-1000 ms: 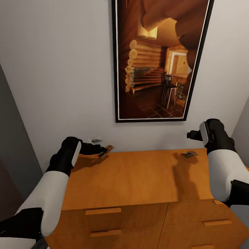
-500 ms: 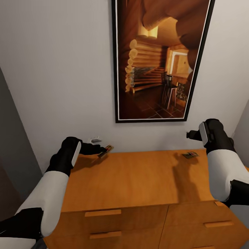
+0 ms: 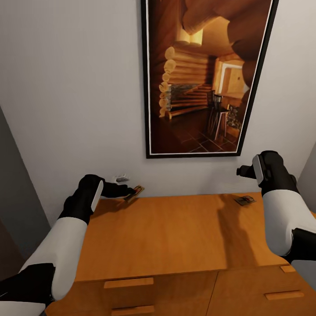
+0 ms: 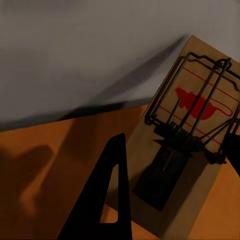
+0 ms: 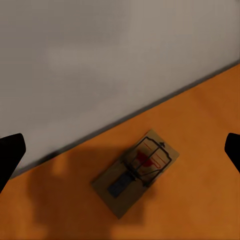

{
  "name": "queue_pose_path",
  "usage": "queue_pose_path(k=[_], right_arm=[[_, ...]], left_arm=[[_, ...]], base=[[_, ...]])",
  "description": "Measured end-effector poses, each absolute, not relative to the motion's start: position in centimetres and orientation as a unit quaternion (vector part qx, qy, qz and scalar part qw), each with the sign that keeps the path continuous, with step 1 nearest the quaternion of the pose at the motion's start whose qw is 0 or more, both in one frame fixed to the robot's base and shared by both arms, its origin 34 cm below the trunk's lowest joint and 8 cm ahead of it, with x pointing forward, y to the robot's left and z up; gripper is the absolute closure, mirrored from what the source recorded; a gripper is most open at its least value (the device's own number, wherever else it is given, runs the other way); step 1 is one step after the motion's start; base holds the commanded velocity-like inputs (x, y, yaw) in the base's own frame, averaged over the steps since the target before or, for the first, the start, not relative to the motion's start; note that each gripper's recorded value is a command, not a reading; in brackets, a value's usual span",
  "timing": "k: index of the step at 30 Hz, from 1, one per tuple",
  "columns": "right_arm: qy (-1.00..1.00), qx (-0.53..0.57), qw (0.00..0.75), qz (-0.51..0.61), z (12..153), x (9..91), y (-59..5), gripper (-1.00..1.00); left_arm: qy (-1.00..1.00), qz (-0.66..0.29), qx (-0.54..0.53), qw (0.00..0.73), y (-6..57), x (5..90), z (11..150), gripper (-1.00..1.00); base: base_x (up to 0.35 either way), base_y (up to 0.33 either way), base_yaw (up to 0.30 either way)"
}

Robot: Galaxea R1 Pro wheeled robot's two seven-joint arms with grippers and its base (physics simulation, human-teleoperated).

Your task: Take the four mousetraps from the cabinet in the bathroom and place them on the bathroom floor. Make sure all four end up on the same floor surface, and ensure that at least two of them are either under or directly next to the same bathroom sink.

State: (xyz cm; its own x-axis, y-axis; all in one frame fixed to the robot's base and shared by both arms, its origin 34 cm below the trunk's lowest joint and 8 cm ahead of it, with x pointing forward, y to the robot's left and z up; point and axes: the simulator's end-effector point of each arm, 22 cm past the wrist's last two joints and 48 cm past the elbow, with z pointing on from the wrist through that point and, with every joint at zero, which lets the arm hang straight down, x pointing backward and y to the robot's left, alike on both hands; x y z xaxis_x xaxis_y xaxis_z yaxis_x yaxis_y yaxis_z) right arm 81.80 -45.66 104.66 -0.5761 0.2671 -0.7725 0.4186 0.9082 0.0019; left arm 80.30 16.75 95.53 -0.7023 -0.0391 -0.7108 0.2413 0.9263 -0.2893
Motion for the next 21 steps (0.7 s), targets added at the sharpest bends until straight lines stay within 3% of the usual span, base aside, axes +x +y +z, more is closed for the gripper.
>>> queue_pose_path(k=[21], right_arm=[[0.882, 0.199, 0.416, -0.094, 104.61, 81.57, -46.32, -1.00]], left_arm=[[0.904, -0.190, 0.058, 0.379, 16.30, 80.18, 95.42, 1.00]], base=[[0.001, 0.000, 0.000]])
